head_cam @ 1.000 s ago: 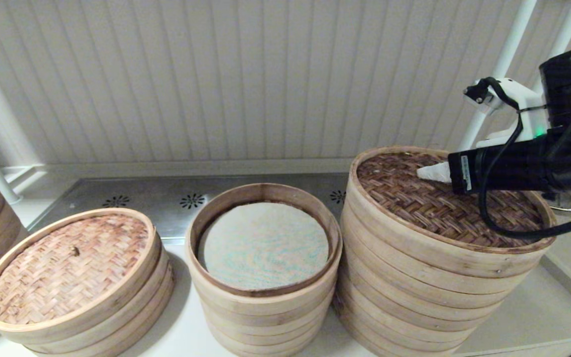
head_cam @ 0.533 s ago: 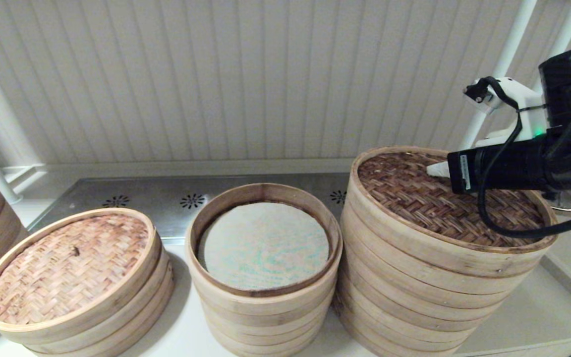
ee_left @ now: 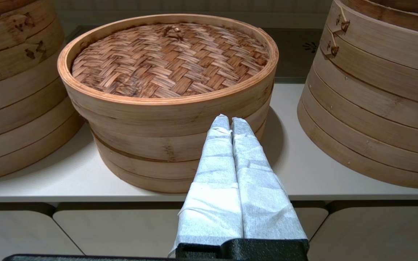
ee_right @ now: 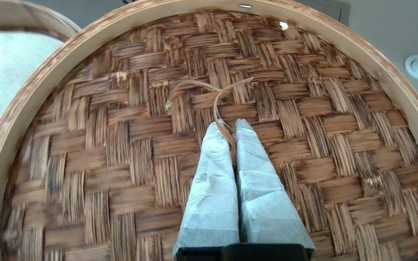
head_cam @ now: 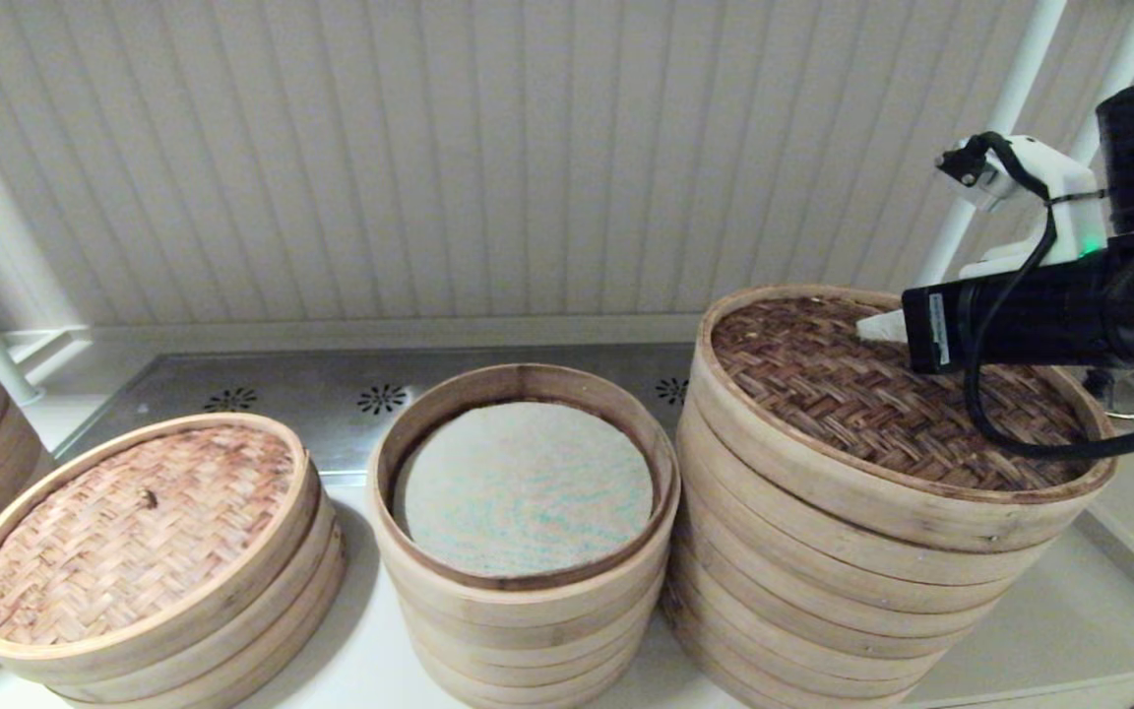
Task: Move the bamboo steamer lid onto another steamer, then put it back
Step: Pick up the steamer, then put the steamer
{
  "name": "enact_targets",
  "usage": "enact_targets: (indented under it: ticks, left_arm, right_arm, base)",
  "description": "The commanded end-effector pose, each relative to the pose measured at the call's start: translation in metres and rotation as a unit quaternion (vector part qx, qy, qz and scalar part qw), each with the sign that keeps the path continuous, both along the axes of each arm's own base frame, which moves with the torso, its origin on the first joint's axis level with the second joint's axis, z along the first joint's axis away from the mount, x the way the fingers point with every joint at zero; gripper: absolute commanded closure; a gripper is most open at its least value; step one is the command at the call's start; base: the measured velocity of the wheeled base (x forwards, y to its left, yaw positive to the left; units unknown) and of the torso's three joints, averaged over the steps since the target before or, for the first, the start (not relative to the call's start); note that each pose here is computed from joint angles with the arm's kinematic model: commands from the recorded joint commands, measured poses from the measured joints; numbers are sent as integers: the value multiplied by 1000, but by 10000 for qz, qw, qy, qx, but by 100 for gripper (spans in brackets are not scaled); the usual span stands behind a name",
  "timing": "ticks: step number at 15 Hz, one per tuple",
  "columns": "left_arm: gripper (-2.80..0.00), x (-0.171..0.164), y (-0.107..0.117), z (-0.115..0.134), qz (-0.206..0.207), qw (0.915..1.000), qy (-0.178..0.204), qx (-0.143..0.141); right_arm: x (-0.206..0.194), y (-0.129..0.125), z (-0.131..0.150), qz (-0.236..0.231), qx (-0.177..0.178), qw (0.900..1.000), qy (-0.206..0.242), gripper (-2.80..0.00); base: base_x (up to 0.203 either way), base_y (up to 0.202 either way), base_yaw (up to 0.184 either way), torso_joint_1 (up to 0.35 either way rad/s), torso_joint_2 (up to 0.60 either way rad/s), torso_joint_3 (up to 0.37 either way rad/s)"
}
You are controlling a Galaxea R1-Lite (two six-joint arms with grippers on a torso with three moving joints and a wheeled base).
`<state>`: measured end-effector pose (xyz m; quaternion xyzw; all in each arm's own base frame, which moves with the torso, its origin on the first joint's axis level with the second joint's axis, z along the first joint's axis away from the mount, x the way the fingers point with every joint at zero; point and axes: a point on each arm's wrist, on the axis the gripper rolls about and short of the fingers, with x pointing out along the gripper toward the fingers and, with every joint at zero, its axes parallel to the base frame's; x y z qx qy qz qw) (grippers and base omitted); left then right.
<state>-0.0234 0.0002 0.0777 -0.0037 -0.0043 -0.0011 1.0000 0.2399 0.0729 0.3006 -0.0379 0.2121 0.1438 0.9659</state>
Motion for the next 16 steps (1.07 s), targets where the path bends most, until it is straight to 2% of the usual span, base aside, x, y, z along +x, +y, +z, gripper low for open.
enact_targets:
  ticks: [1, 10, 16]
  left_arm:
    - [0, 0, 0, 0, 3, 10000, -3, -1]
    - [0, 0, 0, 0, 3, 10000, -3, -1]
    - [0, 0, 0, 0, 3, 10000, 4, -1]
  right_arm:
    - [-6, -2, 8, 2, 44, 9999, -152, 0]
    - [-26, -6, 30, 63, 185, 9982, -560, 0]
    - [-34, 14, 37, 485, 384, 9962, -618, 0]
  base:
    - [0, 0, 0, 0, 0, 0]
    - [0, 0, 0, 0, 0, 0]
    - [0, 0, 0, 0, 0, 0]
